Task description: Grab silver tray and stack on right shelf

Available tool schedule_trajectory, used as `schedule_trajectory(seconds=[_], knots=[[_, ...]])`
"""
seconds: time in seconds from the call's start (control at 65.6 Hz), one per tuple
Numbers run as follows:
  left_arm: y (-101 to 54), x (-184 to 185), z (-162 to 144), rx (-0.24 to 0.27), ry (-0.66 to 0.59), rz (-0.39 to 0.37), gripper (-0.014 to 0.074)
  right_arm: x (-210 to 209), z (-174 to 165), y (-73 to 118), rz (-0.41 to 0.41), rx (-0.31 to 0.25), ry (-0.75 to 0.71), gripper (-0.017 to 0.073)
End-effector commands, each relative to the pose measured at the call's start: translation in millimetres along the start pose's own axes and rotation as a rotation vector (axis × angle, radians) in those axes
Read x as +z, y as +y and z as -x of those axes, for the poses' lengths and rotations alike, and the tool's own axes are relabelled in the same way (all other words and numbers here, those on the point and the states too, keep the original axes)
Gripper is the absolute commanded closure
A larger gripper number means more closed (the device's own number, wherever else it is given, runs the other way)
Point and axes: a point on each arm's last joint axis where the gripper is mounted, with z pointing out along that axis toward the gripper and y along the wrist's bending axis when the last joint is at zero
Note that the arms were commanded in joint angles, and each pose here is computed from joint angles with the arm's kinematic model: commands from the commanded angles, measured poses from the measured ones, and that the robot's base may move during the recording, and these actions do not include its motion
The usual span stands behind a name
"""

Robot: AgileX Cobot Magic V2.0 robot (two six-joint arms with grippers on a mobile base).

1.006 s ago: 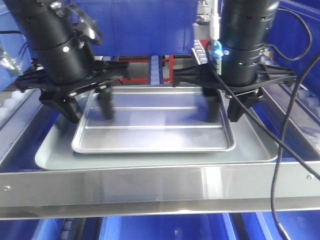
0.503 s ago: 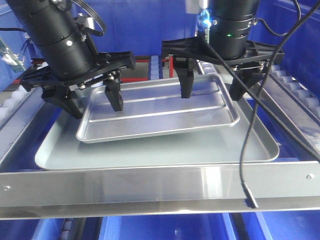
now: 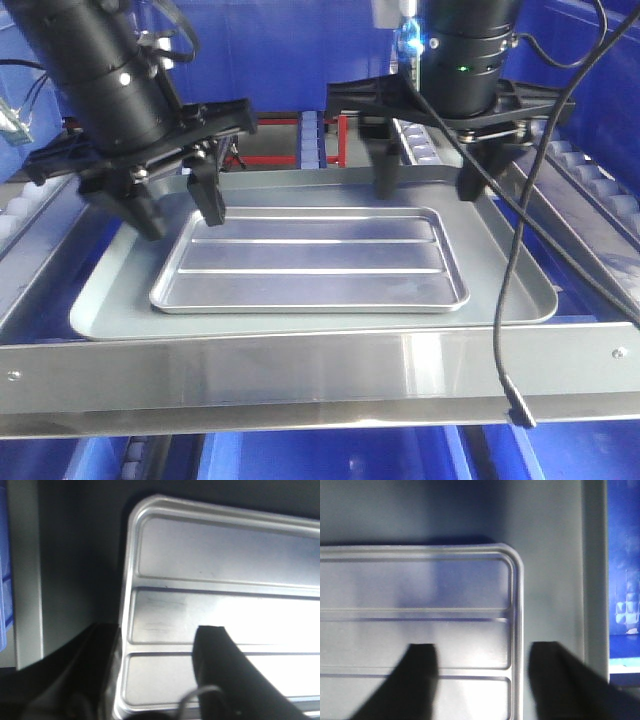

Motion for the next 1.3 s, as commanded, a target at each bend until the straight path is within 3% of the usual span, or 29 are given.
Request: schedule_trajectory(seconds=[0.0,0.076,0.152,0.411,0.518,0.701,0.838,0.945,1.097,1.28], knots=[[-8.8,-27,14,-0.002,-0.091,-0.052,0.0570,-32,17,1.3,0.062,-0.025,-0.121,0.0328],[-8.8,-27,16,0.013,-0.119,-0.051,0.0689,-32,18,2.2,0.072,-0.025,-0.131,0.0528],[-10.1,-28,19,0.012,-0.137,-0.061,0.0687,-32,19,3.1,0.080,-0.025,-0.139,0.0487],[-10.6,-40,17,0.051,-0.117,-0.028,0.0687,-50,21,3.6,0.135,-0.015,-0.175,0.0508],[-16.2,-53,10,0.077,-0.177,-0.062,0.0687,-68,22,3.7,0.192,-0.085,-0.233,0.0508],[-23.2,-77,-9,0.116,-0.334,-0.165,0.0687,-97,8,-0.4,0.271,-0.261,-0.355,0.0508],[-21.6,-91,-29,0.142,-0.453,-0.243,0.0687,-112,-11,-11.3,0.349,-0.296,-0.468,0.0508],[-13.1,-100,-47,0.162,-0.538,-0.287,0.0687,-123,-29,-23.1,0.427,-0.298,-0.577,0.0508],[4.4,-116,-77,0.229,-0.658,-0.330,0.0687,-138,-64,-46.1,0.536,-0.308,-0.730,0.0508],[32.6,-141,-125,0.362,-0.807,-0.369,0.0687,-152,-114,-83.2,0.604,-0.299,-0.833,0.0508]])
